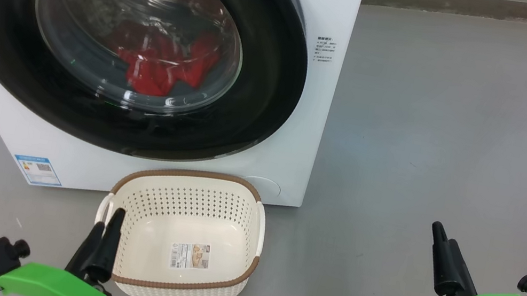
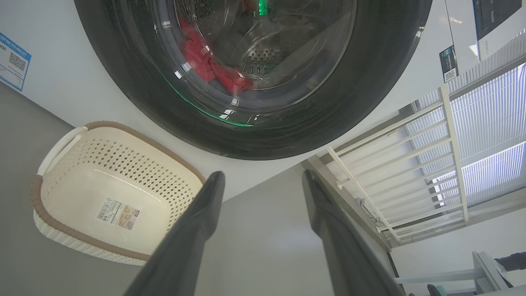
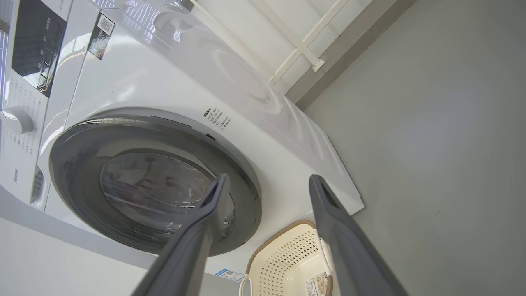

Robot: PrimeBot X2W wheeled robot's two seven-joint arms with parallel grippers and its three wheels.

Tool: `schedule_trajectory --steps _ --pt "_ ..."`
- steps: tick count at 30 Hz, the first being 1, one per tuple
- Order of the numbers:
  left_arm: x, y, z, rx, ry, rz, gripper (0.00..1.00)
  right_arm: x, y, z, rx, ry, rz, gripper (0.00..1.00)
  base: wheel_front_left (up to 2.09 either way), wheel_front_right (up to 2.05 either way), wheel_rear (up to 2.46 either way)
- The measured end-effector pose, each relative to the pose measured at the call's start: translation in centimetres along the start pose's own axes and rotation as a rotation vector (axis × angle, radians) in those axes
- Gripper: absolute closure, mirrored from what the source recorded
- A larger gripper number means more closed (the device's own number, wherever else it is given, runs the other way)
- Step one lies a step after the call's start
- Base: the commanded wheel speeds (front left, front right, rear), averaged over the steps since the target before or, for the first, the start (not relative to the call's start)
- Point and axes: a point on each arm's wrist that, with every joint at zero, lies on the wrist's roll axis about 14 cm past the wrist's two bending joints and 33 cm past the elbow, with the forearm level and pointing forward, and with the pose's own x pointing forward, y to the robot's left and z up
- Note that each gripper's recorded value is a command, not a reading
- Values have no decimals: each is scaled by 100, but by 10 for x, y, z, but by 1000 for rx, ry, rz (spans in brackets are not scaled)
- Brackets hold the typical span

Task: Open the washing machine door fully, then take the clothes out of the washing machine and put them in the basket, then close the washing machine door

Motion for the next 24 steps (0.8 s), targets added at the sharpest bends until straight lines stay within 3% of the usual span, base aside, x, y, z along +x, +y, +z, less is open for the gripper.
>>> schedule_trajectory --steps 24 --pt "16 -22 2 325 -33 -51 0 11 24 19 -356 -73 75 0 0 0 0"
